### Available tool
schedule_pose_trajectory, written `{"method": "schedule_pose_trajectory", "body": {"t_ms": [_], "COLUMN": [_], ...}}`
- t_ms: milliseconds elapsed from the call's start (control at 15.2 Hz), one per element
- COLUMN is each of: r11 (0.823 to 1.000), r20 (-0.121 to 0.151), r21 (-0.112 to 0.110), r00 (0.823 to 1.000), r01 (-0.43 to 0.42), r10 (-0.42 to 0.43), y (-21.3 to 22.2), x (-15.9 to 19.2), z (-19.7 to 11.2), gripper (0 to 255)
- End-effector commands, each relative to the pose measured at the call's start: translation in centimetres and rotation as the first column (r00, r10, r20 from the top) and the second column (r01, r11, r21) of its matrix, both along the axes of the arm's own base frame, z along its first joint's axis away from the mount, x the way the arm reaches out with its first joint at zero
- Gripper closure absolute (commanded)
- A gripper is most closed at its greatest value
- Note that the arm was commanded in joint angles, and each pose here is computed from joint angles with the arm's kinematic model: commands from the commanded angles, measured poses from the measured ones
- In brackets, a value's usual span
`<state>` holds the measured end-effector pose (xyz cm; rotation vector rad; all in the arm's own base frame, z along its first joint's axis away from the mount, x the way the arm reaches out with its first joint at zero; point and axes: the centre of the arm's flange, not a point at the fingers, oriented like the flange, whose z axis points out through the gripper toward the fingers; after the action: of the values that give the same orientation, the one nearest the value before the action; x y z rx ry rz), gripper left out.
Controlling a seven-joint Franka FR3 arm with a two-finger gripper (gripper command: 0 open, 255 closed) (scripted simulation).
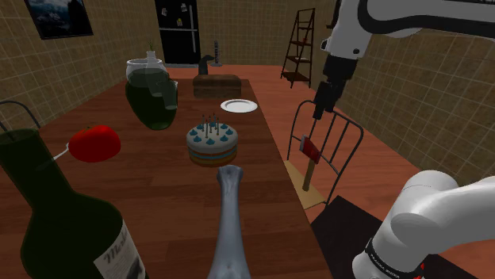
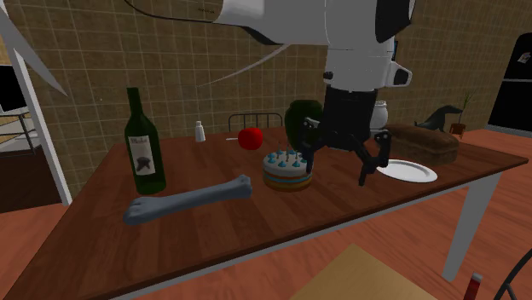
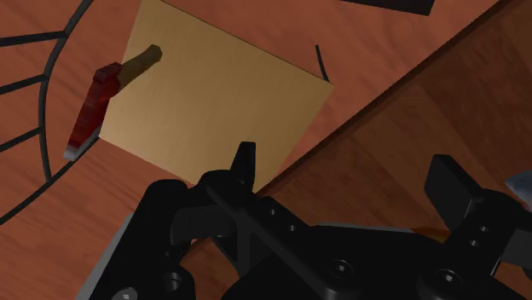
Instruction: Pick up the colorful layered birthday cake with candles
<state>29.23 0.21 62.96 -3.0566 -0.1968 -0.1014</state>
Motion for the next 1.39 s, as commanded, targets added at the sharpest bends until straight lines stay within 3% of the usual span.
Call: {"method": "schedule_pose_trajectory", "body": {"t_ms": [0,1320], "r11": [1.000,0.990], "r20": [0.000,-0.013], "r21": [0.000,-0.080], "r00": [1.000,0.993], "r01": [0.000,0.114], "r10": [0.000,-0.116], "y": [0.0,17.4], "x": [0.0,21.1], "z": [0.0,-1.0], "gripper": [0,0]}}
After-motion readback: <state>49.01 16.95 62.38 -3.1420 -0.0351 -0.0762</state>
